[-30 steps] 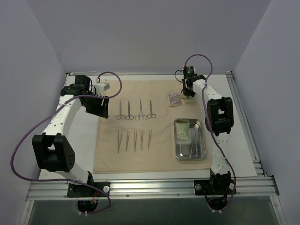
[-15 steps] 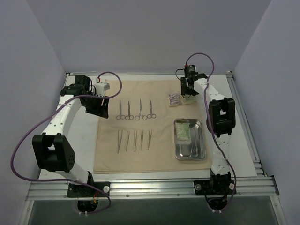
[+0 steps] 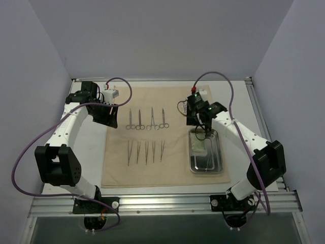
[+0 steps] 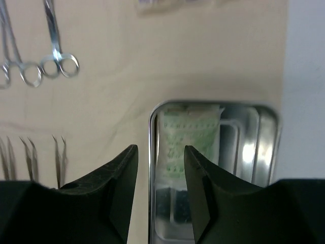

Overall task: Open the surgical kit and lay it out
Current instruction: Pick up the medical item from the container.

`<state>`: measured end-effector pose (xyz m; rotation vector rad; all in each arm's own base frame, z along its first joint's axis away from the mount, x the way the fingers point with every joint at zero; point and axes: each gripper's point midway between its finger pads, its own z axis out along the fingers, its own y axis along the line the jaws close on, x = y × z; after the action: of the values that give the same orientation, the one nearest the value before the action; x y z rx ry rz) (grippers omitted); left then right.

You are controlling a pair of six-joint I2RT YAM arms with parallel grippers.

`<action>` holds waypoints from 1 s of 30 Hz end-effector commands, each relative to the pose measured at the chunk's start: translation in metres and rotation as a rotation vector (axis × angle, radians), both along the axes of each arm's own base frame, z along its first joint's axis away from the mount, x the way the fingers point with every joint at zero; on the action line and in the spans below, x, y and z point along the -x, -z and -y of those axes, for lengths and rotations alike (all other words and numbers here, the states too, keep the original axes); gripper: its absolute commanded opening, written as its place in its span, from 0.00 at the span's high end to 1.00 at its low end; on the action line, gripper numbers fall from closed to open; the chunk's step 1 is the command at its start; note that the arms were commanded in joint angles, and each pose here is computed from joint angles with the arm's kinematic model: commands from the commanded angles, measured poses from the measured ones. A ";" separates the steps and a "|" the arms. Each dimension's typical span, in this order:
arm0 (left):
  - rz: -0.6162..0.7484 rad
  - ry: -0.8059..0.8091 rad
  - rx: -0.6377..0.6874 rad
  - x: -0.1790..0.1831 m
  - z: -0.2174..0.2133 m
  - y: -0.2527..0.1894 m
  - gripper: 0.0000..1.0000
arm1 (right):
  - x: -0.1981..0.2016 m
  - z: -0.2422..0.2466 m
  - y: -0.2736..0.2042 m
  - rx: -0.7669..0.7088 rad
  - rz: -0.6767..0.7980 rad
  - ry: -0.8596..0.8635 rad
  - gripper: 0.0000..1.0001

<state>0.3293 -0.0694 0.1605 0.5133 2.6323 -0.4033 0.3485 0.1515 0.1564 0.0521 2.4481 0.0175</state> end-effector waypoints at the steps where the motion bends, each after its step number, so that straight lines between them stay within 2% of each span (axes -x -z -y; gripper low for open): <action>1: 0.061 0.012 0.020 -0.005 0.003 -0.017 0.35 | 0.054 0.006 0.045 0.049 -0.154 0.070 0.62; 7: 0.065 0.014 0.026 -0.003 0.004 -0.018 0.35 | 0.085 0.002 0.063 0.016 -0.169 0.071 0.62; 19: 0.062 0.014 0.022 -0.002 0.004 -0.017 0.35 | 0.056 0.039 0.100 0.049 -0.140 0.099 0.67; 23: 0.056 0.013 0.024 -0.003 0.004 -0.015 0.35 | 0.051 0.032 0.109 -0.017 -0.137 0.044 0.67; 30: 0.050 0.014 0.025 -0.003 0.004 -0.014 0.35 | 0.057 0.030 0.123 -0.033 -0.177 0.019 0.65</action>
<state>0.3290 -0.0707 0.1615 0.5147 2.6282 -0.4130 0.2930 0.1179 0.0396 0.1310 2.6096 0.0141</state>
